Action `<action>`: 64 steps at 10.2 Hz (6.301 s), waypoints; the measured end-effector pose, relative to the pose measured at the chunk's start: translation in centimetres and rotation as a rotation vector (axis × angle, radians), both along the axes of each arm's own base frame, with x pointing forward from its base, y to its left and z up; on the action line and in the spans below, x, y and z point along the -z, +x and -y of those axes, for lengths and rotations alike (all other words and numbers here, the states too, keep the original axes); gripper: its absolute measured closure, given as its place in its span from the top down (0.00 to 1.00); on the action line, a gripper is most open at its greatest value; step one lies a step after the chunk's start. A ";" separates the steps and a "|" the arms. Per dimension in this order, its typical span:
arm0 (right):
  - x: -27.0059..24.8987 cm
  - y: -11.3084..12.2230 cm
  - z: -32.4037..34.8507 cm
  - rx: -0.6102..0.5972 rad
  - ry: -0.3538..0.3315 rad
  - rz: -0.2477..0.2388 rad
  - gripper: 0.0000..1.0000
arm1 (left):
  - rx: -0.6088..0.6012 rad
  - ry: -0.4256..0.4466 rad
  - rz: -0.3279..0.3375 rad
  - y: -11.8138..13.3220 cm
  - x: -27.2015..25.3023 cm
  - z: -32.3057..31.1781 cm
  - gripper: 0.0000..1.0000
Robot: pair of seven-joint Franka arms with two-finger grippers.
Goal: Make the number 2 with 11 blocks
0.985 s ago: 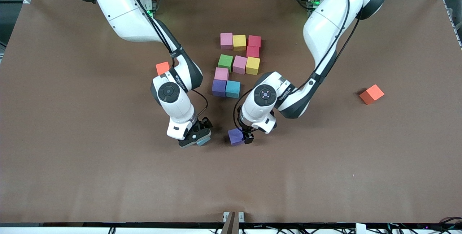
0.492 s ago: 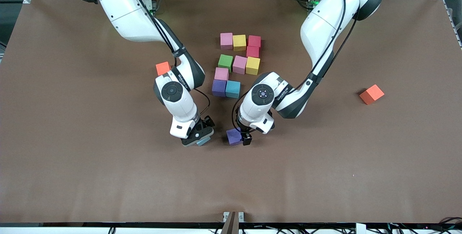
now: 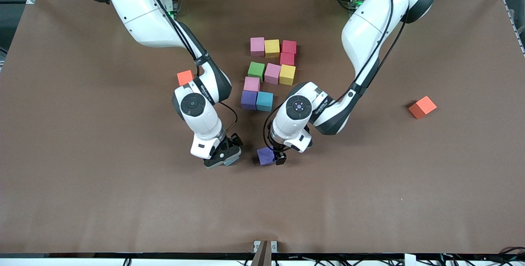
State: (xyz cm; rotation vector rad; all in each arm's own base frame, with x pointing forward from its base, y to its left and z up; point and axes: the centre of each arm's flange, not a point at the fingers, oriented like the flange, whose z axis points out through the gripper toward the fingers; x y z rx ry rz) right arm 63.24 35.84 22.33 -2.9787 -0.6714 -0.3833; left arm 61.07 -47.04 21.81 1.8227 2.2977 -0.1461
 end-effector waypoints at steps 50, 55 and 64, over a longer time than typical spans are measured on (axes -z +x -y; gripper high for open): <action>-46.0 -10.3 40.9 0.402 -0.082 -0.109 1.00 | 0.345 0.060 -0.110 -9.6 -2.5 -5.3 0.55; -50.1 -14.8 40.8 0.350 -0.071 -0.093 1.00 | 0.478 0.067 -0.055 -14.4 -1.0 -4.2 0.55; -47.0 -10.4 41.1 0.439 -0.017 -0.185 1.00 | 0.517 0.024 -0.018 -17.2 0.3 -5.4 0.55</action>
